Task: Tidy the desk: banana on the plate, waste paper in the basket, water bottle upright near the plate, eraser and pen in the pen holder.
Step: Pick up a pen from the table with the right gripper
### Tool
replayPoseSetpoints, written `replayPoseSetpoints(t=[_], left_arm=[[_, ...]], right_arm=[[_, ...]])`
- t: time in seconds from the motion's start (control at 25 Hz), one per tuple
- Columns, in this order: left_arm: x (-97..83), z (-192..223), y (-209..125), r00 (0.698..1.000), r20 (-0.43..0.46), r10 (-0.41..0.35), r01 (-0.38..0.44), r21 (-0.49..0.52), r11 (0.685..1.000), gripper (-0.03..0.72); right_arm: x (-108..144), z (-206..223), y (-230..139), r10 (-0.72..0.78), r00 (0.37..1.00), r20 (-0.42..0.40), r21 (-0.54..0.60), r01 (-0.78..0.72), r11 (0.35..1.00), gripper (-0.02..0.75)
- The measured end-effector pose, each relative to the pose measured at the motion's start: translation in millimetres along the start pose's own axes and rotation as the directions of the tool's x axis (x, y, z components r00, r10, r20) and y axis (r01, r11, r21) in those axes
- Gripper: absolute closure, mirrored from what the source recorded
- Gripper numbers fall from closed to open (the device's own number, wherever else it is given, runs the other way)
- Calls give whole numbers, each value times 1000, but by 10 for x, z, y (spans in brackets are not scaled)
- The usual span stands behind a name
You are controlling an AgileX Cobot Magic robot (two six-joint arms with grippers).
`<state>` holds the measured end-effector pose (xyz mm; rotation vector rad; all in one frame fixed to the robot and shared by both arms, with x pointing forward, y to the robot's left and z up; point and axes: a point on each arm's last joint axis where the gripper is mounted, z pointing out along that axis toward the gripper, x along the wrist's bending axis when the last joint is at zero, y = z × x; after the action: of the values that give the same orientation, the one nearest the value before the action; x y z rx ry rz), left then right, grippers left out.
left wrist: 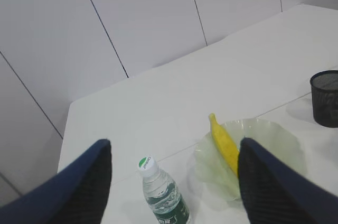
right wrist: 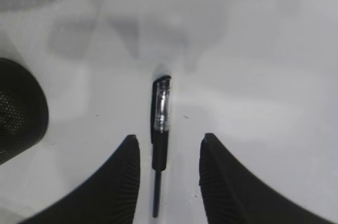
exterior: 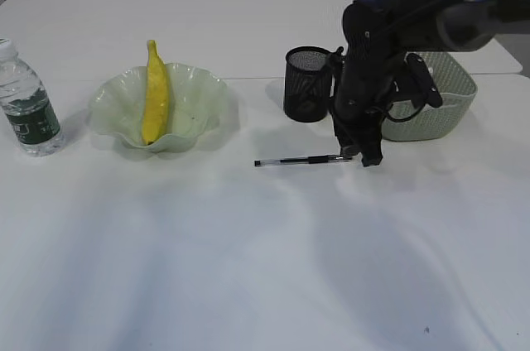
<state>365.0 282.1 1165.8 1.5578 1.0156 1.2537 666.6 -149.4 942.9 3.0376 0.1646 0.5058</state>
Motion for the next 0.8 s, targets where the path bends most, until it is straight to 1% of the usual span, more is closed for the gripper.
replayPoseSetpoints(t=[0.12, 0.36, 0.8], left_arm=[[-1, 0, -10, 1000, 1, 0, 0, 11, 1000, 160], [-1, 0, -14, 1000, 2, 0, 0, 15, 1000, 160], [-4, 14, -21, 1000, 3, 0, 0, 23, 1000, 160]], right_arm=[[75, 24, -27, -4, 1000, -19, 10, 4, 1000, 453], [132, 114, -75, -19, 1000, -16, 30, 19, 999, 453], [84, 220, -79, -36, 999, 28, 20, 35, 999, 453]])
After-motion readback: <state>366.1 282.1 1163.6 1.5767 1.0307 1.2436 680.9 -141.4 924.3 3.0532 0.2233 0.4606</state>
